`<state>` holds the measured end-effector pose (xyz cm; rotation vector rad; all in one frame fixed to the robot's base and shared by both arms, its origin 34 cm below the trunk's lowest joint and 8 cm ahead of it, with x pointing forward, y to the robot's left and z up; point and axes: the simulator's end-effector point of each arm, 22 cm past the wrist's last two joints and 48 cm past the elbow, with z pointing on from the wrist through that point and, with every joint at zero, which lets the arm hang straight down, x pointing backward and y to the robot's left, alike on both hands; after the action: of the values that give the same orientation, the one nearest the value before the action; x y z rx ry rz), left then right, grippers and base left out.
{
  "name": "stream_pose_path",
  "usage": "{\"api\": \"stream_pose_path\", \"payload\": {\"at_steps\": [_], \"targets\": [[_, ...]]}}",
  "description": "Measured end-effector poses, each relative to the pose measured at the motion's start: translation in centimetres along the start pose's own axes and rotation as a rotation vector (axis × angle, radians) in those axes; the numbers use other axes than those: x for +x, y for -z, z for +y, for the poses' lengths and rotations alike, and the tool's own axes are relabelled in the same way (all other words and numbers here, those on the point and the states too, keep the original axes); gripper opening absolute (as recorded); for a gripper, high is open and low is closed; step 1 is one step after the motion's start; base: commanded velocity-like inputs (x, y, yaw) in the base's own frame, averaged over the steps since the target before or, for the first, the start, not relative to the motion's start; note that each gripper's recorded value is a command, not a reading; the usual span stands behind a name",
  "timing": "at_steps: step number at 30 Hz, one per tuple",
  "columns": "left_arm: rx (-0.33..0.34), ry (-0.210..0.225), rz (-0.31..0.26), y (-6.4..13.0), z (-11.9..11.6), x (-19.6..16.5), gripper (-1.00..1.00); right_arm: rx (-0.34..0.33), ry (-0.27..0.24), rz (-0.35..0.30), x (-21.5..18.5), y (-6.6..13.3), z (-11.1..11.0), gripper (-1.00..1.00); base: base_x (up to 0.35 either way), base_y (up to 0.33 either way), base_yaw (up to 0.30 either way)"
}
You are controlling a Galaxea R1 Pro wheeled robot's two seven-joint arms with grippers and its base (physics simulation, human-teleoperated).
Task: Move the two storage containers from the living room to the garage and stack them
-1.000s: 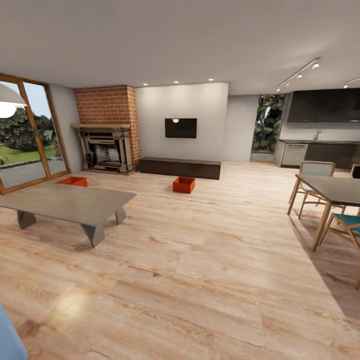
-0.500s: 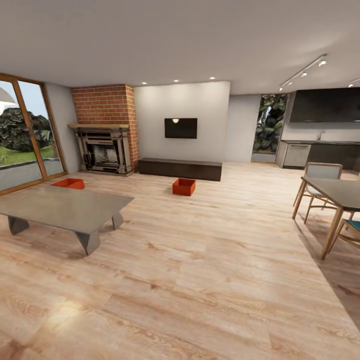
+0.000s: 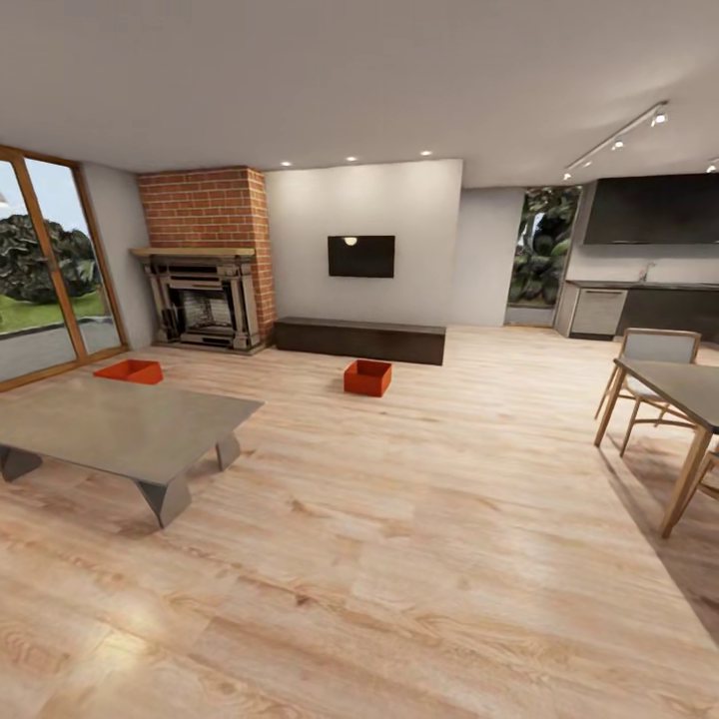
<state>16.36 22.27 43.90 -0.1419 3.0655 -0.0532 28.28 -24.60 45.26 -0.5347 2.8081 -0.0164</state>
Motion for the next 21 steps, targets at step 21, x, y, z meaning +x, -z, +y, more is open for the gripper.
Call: {"api": "stream_pose_path", "payload": {"at_steps": [21], "targets": [[0.0,0.0,0.0,0.0,0.0,0.0,1.0,0.0,0.001,-0.001,-0.03,0.0,0.0,1.0,0.323,0.0,0.0]]}}
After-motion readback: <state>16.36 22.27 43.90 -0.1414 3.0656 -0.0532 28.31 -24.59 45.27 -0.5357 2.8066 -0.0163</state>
